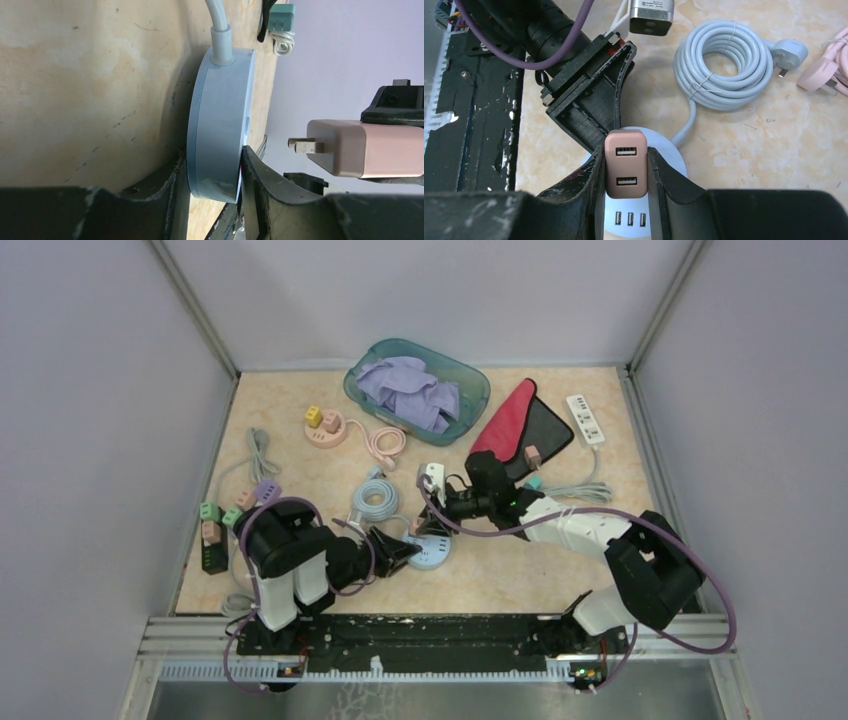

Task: Pull the plug off the socket
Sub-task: Remove the plug from the socket, then place the plug at the center of the board.

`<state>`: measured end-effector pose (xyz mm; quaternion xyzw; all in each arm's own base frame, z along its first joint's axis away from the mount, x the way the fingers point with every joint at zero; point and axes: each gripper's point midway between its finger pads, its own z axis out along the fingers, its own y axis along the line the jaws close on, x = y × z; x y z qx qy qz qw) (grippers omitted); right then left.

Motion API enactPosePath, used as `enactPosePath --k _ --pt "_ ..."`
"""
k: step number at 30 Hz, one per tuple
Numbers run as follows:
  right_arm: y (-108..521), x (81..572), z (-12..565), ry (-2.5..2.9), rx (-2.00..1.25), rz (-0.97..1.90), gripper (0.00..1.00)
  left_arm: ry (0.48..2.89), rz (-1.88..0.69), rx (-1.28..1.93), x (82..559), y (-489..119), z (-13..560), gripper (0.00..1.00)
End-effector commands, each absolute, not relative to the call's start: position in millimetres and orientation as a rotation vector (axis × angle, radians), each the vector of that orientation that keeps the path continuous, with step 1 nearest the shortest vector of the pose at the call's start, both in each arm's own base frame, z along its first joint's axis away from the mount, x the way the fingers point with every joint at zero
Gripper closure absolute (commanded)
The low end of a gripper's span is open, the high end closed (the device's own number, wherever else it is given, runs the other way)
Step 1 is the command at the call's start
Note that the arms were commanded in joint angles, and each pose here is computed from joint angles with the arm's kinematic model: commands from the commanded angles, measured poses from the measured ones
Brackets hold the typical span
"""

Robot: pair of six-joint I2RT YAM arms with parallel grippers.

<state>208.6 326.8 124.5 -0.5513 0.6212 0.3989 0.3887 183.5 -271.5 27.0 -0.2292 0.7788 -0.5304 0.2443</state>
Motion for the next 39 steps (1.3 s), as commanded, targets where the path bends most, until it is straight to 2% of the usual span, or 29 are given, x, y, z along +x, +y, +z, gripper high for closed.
enactPosePath --k 1,7,12,20,33,39 --pt "331.1 233.5 170.6 1.485 -1.337 0.960 1.00 1.967 -1.417 -0.584 190.2 -247.4 48.9 1.00" --pt "294.9 271.0 187.0 1.533 -1.269 0.849 1.00 1.964 -1.414 -0.496 190.2 -253.6 53.0 1.00" --pt "245.8 316.5 192.6 1.642 -1.083 0.759 1.00 1.986 -1.368 -0.408 190.4 -256.5 51.6 1.00" --pt "166.4 376.0 172.6 1.851 -0.823 0.572 1.00 2.064 -1.217 -0.257 194.3 -258.4 45.0 1.00" --pt "118.5 413.0 116.1 2.116 -0.604 0.350 1.00 2.031 -1.143 -0.134 192.9 -250.2 60.7 1.00" --pt "112.4 415.6 102.0 2.174 -0.601 0.315 0.92 2.024 -1.163 -0.118 189.4 -250.7 61.9 1.00"
